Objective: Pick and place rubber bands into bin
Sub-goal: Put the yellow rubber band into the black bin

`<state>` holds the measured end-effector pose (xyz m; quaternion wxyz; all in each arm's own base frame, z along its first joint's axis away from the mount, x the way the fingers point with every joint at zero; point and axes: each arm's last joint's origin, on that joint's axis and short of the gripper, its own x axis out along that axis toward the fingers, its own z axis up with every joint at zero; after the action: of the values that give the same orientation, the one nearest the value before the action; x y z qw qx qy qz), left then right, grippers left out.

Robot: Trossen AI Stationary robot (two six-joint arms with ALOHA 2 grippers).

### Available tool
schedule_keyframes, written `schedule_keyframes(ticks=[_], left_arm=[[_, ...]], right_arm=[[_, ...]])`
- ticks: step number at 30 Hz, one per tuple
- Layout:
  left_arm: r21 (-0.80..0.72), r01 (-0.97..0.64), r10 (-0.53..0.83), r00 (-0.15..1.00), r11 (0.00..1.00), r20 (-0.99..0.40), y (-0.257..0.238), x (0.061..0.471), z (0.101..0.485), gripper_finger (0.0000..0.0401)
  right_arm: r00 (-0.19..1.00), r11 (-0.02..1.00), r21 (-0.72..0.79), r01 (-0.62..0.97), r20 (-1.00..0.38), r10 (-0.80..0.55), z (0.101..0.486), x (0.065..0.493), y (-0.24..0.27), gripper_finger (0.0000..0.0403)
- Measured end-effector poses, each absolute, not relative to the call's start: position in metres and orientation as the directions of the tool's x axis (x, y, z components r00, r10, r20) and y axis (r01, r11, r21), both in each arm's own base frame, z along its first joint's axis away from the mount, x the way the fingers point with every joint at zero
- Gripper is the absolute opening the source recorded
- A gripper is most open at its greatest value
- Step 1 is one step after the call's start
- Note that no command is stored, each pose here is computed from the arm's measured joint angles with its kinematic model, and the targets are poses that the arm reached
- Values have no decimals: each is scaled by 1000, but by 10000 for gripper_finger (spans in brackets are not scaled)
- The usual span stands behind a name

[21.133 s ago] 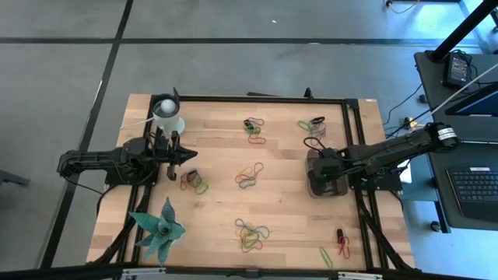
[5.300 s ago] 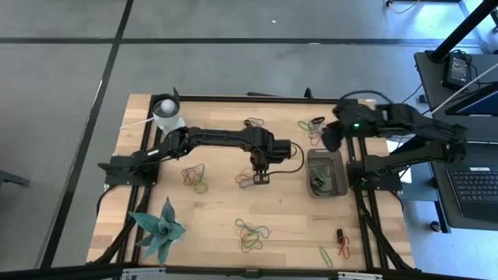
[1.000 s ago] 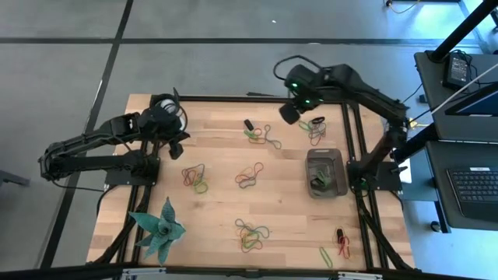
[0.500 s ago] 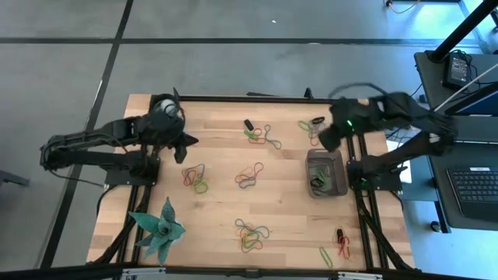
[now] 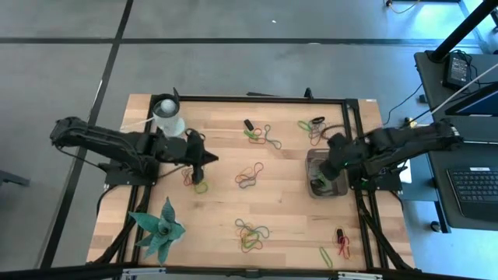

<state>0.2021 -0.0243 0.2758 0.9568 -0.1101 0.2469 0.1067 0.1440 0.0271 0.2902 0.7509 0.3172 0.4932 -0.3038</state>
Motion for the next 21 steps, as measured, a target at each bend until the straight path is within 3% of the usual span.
schedule_keyframes(ticks=[12, 21], left_arm=[[-166, -161, 80, 909, 973, -409, -67, 238, 261, 3], [-164, -127, 52, 915, 978, -401, -84, 258, 268, 3]], right_arm=[[303, 599, 178, 781, -946, -114, 212, 148, 30, 2], [290, 580, 187, 793, -953, -90, 192, 145, 30, 44]])
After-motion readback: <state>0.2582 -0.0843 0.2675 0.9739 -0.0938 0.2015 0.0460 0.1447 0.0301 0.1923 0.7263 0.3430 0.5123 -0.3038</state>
